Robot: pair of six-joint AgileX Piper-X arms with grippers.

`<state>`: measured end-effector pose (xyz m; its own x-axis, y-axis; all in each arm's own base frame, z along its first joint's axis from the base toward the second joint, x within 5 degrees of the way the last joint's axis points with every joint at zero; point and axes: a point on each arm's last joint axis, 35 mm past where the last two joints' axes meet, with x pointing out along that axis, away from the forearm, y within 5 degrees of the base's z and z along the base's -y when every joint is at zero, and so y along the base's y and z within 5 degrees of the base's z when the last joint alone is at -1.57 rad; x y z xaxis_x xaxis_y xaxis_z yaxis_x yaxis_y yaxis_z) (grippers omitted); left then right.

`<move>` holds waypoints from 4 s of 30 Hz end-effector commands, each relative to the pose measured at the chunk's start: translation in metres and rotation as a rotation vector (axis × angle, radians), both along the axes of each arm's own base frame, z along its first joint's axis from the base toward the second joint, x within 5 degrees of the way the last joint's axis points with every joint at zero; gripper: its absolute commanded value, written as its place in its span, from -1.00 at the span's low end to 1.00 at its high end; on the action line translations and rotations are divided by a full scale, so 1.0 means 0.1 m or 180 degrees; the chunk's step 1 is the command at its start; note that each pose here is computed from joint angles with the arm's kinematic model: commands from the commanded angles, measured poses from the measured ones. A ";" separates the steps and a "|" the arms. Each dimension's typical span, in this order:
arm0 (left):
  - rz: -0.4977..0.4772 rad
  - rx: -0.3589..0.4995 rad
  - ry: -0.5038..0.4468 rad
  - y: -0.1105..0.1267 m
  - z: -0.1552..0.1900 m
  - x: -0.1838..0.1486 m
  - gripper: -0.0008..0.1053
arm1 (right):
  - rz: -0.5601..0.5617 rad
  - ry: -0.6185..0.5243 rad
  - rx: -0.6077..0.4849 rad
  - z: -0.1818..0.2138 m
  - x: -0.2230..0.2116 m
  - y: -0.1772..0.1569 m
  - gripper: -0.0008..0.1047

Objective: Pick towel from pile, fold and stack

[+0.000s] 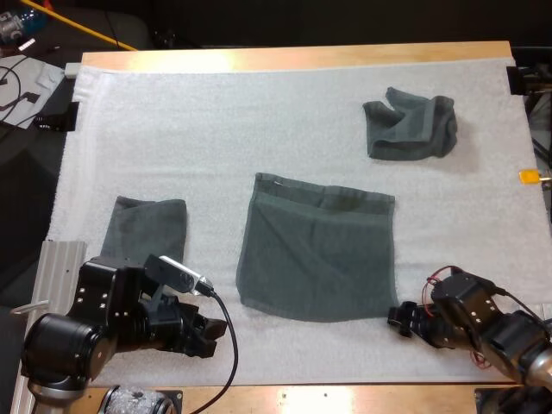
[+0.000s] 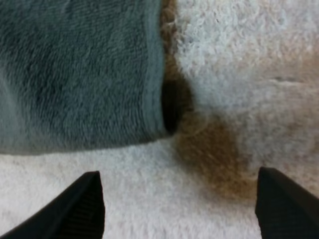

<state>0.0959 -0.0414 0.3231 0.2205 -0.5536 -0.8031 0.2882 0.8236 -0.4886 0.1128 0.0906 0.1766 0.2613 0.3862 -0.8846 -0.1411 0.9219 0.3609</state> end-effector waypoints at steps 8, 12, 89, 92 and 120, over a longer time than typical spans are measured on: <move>-0.0021 -0.0053 -0.0023 -0.01 0.01 0.01 0.06 | -0.0029 0.0273 0.0110 -0.28 0.15 0.13 -0.15; -0.0013 -0.0055 -0.0022 -0.01 0.02 0.01 0.06 | -0.0053 0.0360 0.0098 -0.38 0.20 0.18 -0.31; 0.0195 -0.0013 0.1197 -0.31 -1.65 1.13 0.08 | -0.0006 0.0189 -0.0009 -0.25 0.17 0.15 -0.97; 0.0186 -0.0015 0.1310 -0.31 -1.73 1.14 0.08 | -0.0007 0.0191 -0.0011 -0.26 0.17 0.15 -0.97; 0.0103 -0.0352 0.1676 -0.37 -1.96 1.18 -0.97 | 0.0033 0.0187 0.0026 -0.25 0.18 0.16 -0.97</move>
